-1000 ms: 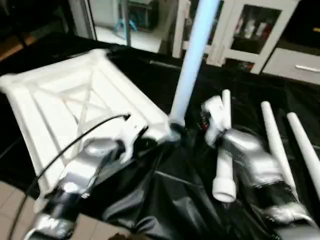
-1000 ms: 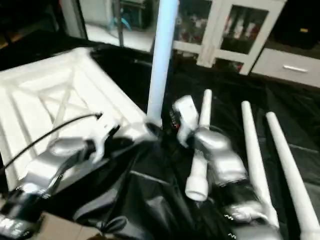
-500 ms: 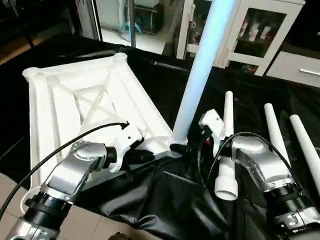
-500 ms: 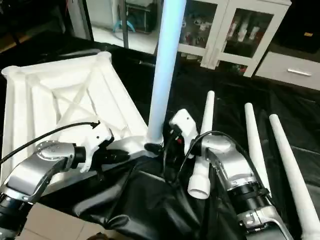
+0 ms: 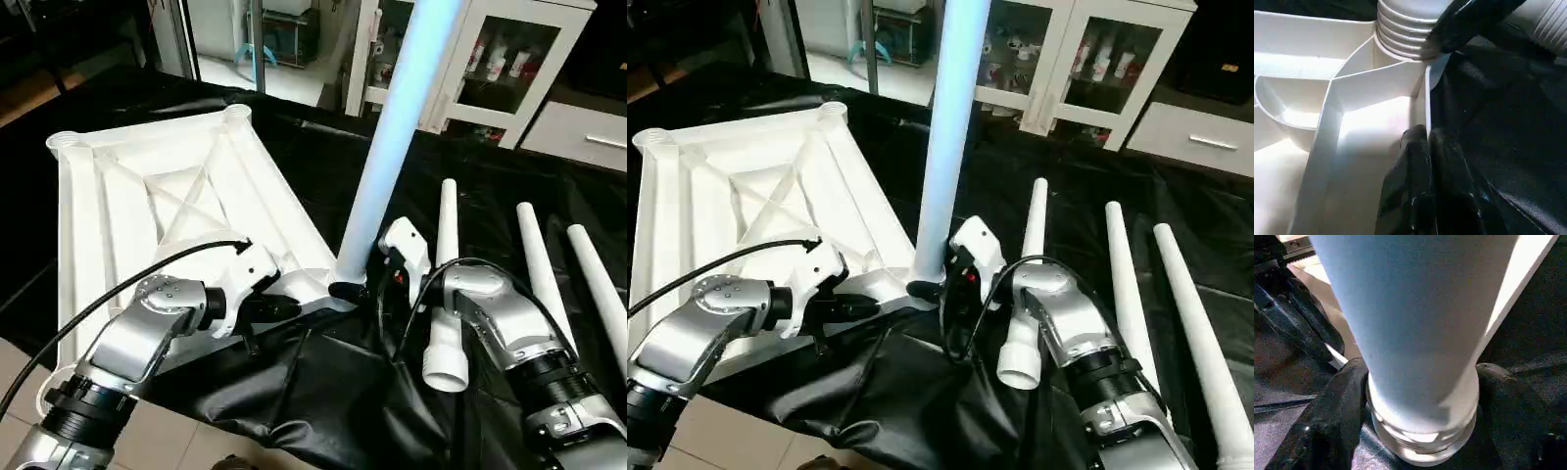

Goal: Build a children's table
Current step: Rotate leg to tighten

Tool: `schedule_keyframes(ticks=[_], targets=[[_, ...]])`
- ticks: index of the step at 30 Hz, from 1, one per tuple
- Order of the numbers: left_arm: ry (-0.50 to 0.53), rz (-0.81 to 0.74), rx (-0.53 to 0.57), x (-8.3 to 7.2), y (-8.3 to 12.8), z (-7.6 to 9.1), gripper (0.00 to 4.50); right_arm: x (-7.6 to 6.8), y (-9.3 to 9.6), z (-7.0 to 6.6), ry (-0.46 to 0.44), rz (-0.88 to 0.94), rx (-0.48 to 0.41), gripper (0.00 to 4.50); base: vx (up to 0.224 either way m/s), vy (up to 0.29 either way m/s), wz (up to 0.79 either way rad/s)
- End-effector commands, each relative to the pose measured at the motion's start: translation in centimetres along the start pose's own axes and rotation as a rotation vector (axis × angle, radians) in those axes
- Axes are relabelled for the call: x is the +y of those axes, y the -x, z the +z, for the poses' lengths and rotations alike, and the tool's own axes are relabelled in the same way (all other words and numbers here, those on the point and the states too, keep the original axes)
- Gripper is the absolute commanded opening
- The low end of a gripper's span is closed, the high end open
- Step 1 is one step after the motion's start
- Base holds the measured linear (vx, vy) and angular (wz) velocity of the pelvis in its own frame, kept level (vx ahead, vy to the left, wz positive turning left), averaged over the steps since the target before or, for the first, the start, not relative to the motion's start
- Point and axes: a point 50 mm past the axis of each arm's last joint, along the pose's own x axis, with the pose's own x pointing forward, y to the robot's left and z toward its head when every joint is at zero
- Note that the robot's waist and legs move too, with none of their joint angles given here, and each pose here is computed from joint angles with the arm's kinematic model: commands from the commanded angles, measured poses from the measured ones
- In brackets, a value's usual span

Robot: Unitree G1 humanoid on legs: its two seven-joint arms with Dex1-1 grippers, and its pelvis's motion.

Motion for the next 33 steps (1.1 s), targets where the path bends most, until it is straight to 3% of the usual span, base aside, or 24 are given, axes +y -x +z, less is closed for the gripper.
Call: schedule_keyframes(ticks=[1,4,14,22,28,33], targets=[[-0.017,-0.086,-0.025,-0.9,-0.3,0.7,0.00,-0.3,0.3,0.3,0.025,-0.005,0.008,3.15,0.000,0.000,0.00],[-0.013,-0.088,-0.028,-0.9,-0.3,0.7,0.00,-0.2,0.2,0.1,0.026,-0.001,0.010,2.83,0.000,0.000,0.00],[0.024,-0.074,-0.049,-0.9,-0.8,0.9,0.00,0.1,-0.8,-0.8,-0.029,-0.057,-0.014,2.74,0.000,0.000,0.00],[0.090,0.101,-0.053,0.9,-3.4,1.5,0.00,-0.1,-4.1,-2.2,-0.145,-0.412,-0.050,2.72,0.000,0.000,0.00],[0.090,0.271,-0.004,2.2,-5.7,2.8,0.00,0.3,-7.6,-1.2,-0.211,-0.586,-0.047,2.72,0.000,0.000,0.00],[0.088,0.348,0.021,2.9,-6.5,2.9,0.00,0.6,-9.1,-0.2,-0.224,-0.644,-0.056,2.72,0.000,0.000,0.00]])
